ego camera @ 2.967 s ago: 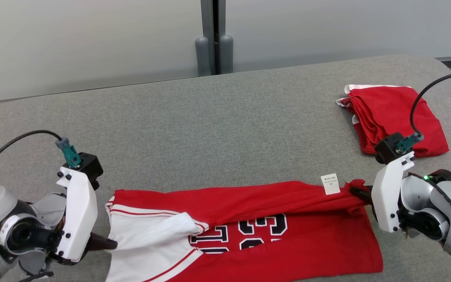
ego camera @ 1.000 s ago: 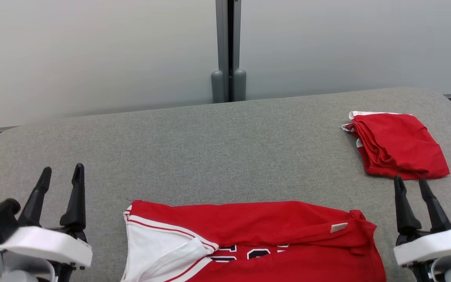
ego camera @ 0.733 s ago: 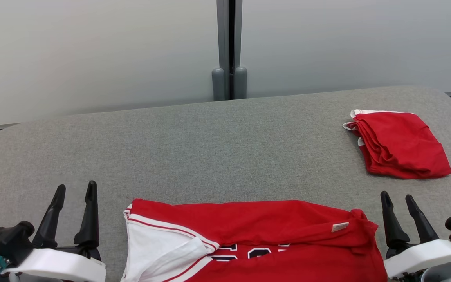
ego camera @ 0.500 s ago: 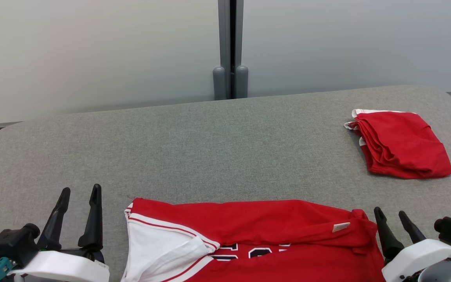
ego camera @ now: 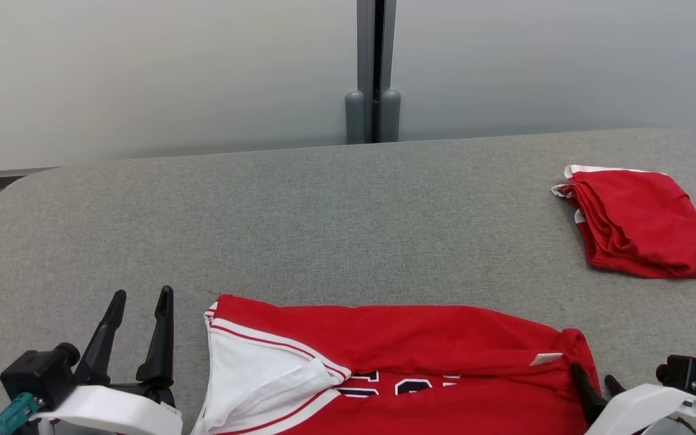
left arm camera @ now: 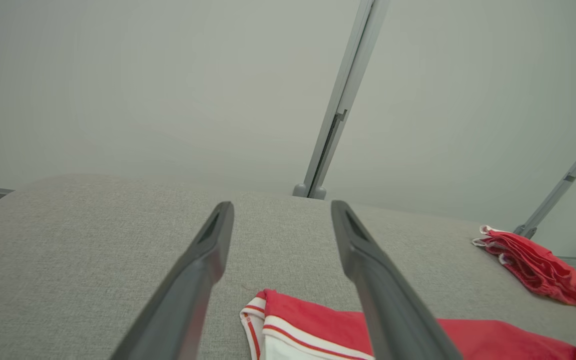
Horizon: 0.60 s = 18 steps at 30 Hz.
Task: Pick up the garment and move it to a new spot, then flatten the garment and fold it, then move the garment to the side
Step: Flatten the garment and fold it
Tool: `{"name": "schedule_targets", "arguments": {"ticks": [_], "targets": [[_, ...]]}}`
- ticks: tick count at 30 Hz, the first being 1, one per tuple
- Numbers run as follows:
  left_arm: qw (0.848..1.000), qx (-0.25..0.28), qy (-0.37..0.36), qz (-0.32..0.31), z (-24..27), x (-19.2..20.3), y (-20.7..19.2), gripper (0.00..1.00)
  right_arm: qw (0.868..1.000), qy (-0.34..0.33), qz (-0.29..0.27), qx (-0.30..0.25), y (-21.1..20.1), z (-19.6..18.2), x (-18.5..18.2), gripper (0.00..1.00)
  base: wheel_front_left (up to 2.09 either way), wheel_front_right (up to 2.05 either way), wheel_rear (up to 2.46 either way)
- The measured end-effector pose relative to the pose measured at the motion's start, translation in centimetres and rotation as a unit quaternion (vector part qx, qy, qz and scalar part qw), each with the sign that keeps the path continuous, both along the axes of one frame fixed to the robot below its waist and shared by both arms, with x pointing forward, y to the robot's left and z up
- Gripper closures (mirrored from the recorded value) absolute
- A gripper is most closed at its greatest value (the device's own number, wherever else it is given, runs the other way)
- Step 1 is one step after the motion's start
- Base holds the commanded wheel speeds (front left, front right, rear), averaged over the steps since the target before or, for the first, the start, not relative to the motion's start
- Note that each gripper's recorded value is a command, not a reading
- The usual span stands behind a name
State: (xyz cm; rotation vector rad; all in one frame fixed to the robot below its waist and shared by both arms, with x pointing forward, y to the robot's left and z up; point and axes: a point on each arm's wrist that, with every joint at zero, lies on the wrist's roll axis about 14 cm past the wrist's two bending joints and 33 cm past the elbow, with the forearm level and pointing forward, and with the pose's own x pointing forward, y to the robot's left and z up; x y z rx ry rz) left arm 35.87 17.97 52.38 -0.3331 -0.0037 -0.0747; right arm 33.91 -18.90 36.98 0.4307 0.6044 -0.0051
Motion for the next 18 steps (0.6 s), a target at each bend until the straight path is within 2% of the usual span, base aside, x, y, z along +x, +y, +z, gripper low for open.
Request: {"name": "schedule_targets", "arguments": {"ticks": [7, 8, 9, 10, 14, 18], "targets": [[1.000, 0.002, 0.007, -0.003, -0.3, 0.0, -0.2, 0.00, 0.998, 0.057, 0.023, 0.025, 1.5, -1.5, 0.0, 0.00, 0.00, 0.00, 0.00], [1.000, 0.003, 0.006, -0.003, -0.2, 0.0, -0.2, 0.00, 0.997, 0.064, 0.028, 0.028, 1.7, -1.7, 0.0, 0.10, 0.00, 0.00, 0.00], [1.000, 0.003, 0.006, -0.003, -0.2, 0.0, -0.2, 0.00, 0.997, 0.071, 0.031, 0.030, 1.7, -1.8, 0.0, 0.79, 0.00, 0.00, 0.00], [1.000, 0.002, 0.006, 0.000, -0.2, 0.0, -0.2, 0.00, 0.996, 0.078, 0.034, 0.033, 1.9, -1.9, 0.0, 1.00, 0.00, 0.00, 0.00], [1.000, -0.001, 0.008, 0.007, -0.2, -0.3, 0.1, 0.00, 0.994, 0.090, 0.050, 0.047, 2.8, -1.7, 0.3, 1.00, 0.00, 0.00, 0.00], [1.000, -0.002, 0.008, 0.011, -0.2, -0.4, 0.2, 0.00, 0.995, 0.071, 0.050, 0.054, 2.8, -0.4, 1.4, 1.00, 0.00, 0.00, 0.00]]}}
